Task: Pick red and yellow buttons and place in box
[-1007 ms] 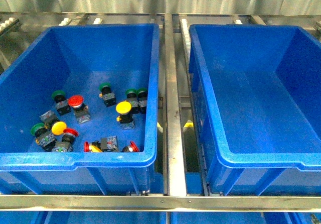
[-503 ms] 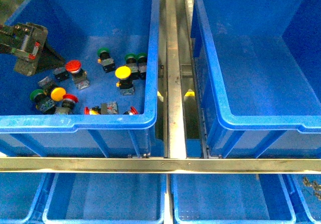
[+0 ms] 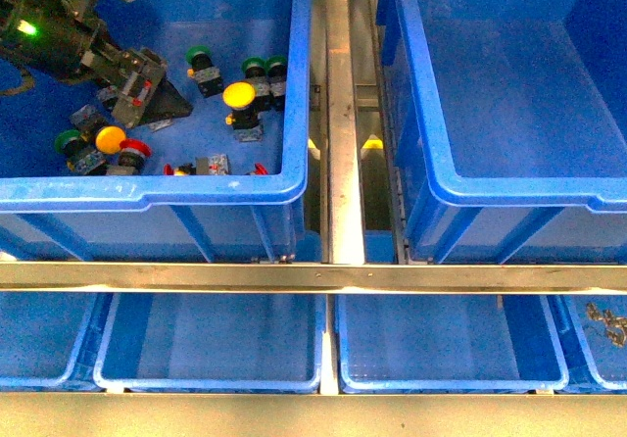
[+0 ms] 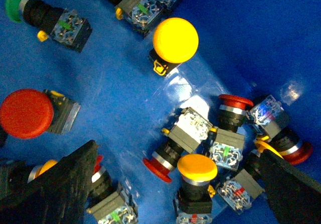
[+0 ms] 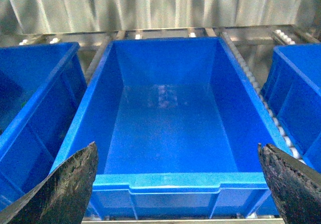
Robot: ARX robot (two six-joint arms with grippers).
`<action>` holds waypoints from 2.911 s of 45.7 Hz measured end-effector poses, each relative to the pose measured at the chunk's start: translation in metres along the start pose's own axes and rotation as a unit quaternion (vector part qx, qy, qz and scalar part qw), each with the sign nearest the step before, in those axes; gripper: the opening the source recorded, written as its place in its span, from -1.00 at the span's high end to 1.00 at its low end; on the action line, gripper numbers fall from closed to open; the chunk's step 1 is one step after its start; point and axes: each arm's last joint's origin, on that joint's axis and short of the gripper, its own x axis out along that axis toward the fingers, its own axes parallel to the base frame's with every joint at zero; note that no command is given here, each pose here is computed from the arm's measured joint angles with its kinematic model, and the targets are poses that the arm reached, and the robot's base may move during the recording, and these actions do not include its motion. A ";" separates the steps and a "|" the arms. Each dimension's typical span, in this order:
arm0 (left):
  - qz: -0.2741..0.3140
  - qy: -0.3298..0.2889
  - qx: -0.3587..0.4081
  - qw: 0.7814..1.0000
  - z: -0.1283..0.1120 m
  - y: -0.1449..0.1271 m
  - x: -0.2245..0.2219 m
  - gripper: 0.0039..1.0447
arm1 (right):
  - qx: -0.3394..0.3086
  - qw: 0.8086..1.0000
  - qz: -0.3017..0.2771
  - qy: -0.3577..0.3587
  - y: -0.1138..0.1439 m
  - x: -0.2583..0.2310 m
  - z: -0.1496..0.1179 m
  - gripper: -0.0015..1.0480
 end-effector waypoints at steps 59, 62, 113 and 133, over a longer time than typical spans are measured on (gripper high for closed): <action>-0.048 -0.032 0.046 0.997 0.017 0.017 0.114 -0.85 | 0.000 1.000 0.000 0.000 0.000 0.000 0.000 -0.86; -0.050 -0.030 0.043 0.997 0.016 0.017 0.116 -0.85 | 0.000 1.000 0.000 0.000 0.000 0.000 0.000 -0.86; -0.037 -0.052 0.006 0.998 0.018 0.021 0.125 0.36 | 0.000 1.000 0.000 0.000 0.000 0.000 0.000 -0.86; 0.035 -0.119 -0.122 0.985 0.000 0.033 0.061 0.36 | 0.000 1.000 0.000 0.000 0.000 0.000 0.000 -0.86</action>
